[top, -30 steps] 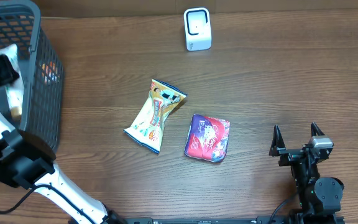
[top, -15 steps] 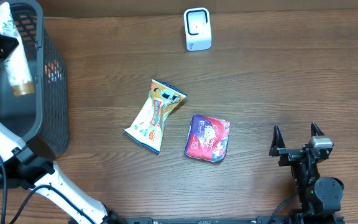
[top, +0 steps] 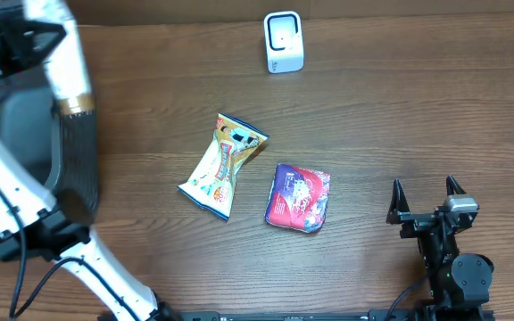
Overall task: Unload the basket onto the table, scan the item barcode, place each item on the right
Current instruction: 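Lift the Pantene tube out and lay it beside the bags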
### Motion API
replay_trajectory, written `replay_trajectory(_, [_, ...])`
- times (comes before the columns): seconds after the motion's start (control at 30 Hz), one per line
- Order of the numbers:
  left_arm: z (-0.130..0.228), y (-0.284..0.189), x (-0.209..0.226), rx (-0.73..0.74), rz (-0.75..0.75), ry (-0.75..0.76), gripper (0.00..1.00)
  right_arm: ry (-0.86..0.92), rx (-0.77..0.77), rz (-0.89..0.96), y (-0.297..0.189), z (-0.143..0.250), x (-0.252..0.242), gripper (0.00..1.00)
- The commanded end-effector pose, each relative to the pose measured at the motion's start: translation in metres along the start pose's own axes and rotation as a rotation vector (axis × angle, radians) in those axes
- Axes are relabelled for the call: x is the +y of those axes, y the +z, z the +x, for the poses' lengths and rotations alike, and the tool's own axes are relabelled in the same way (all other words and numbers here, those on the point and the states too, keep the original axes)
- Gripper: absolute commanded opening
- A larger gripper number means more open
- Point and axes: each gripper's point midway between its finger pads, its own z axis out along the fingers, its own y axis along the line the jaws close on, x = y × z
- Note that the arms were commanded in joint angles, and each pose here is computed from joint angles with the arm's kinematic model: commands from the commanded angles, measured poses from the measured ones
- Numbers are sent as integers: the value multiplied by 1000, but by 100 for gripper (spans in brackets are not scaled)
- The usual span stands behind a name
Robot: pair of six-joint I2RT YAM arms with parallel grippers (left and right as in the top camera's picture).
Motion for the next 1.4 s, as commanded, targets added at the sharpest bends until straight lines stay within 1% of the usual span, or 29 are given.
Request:
replay_trajectory(0.0, [7, 25, -74, 42, 155, 103, 5, -4, -4, 8, 0, 2, -2, 100])
replay_trajectory(0.13, [28, 65, -98, 148, 110, 182, 6, -4, -3, 8, 0, 2, -2, 100])
replay_trajectory(0.27, [59, 104, -134, 263, 93, 273, 6, -4, -4, 8, 0, 2, -2, 100])
replay_trajectory(0.4, [102, 144, -160, 413, 57, 356, 4, -4, -4, 8, 0, 2, -2, 100])
replay_trajectory(0.47, [127, 161, -166, 499, 41, 379, 4, -4, -4, 8, 0, 2, -2, 100])
replay_trajectory(0.57, [171, 188, -167, 645, 9, 404, 4, -4, -3, 8, 0, 2, -2, 100])
replay_trajectory(0.7, [232, 231, -171, 792, 28, 423, 6, -4, -4, 8, 0, 2, -2, 100])
replay_trajectory(0.83, [279, 267, -158, 855, -11, 414, 13, -4, -3, 8, 0, 2, -2, 100])
replay_trajectory(0.97, [318, 290, -122, 895, -135, 400, 13, -4, -4, 8, 0, 2, -2, 100])
replay_trajectory(1.03, [335, 295, -108, 917, -154, 392, 10, -4, -3, 8, 0, 2, -2, 100])
replay_trajectory(1.17, [359, 298, -89, 952, -170, 376, 9, -4, -3, 8, 0, 2, -2, 100])
replay_trajectory(1.23, [361, 297, -87, 960, -173, 372, 10, -4, -3, 8, 0, 2, -2, 100])
replay_trajectory(1.3, [355, 293, -92, 952, -172, 375, 10, -4, -4, 8, 0, 2, -2, 100])
replay_trajectory(1.33, [348, 290, -96, 941, -171, 379, 15, -4, -4, 8, 0, 2, -2, 100])
replay_trajectory(1.37, [340, 287, -101, 926, -168, 382, 25, -4, -4, 8, 0, 2, -2, 100])
